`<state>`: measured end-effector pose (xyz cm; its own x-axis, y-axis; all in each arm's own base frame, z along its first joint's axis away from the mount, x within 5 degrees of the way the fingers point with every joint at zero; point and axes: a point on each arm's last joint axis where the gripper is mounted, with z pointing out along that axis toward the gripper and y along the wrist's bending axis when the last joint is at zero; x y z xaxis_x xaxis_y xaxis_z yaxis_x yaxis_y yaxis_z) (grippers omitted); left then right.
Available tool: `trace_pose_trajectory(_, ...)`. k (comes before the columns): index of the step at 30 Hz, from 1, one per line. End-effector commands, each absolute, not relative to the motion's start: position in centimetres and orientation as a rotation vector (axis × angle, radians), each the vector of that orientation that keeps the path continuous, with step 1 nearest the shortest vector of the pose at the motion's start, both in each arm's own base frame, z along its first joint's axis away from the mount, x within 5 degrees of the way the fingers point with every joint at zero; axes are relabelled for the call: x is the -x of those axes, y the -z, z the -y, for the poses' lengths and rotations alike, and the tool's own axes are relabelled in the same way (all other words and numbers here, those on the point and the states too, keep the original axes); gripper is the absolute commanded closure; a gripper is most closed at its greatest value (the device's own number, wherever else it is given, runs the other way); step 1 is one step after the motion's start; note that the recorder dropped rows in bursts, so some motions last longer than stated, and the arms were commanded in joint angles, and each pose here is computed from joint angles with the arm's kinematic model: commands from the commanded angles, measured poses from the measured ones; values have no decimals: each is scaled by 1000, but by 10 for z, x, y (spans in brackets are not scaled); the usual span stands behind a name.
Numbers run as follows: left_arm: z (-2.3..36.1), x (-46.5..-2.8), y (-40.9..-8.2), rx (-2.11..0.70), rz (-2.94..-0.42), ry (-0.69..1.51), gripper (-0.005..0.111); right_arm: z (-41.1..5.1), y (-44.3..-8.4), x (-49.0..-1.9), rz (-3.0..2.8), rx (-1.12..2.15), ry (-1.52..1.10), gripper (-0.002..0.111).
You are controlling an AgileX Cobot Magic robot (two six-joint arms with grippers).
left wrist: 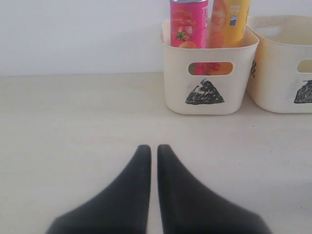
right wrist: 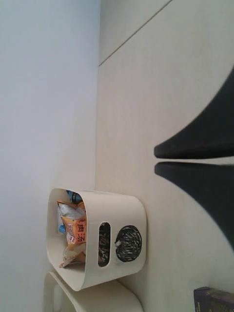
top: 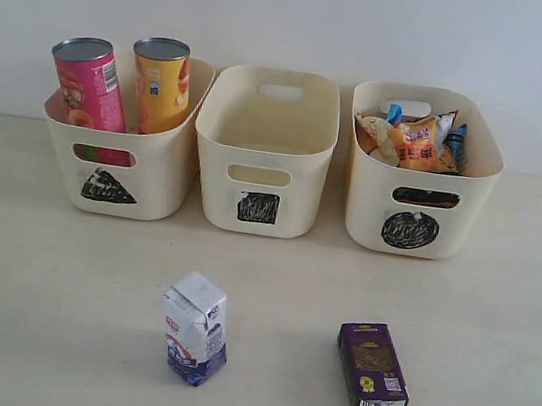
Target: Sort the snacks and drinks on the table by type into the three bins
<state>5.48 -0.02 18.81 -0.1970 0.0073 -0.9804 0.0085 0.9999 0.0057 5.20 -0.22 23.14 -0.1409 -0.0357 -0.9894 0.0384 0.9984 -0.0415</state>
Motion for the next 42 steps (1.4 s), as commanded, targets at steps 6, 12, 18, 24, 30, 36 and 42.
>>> trace_pose_trajectory(6,0,-55,-188,-10,-1761,-1,103,2,-193,-53,-1776,-45,22,108)
trace_pose_trajectory(12,0,-55,-188,-10,-1761,-1,103,2,-184,-54,-1802,-58,12,108)
trace_pose_trajectory(18,0,-55,-188,-10,-1761,-1,103,2,-184,-54,-1800,-54,18,108)
trace_pose_trajectory(24,0,-55,-188,-10,-1761,-1,103,2,-184,-54,-1800,-51,22,108)
trace_pose_trajectory(30,0,-55,-188,-13,-1763,-3,103,2,-184,-54,-1804,-51,22,108)
trace_pose_trajectory(36,0,-56,-193,-43,-1710,-30,103,2,-184,-54,-1804,-51,22,108)
trace_pose_trajectory(42,1,-56,-209,90,-1529,118,103,2,-184,-54,-1804,-51,22,108)
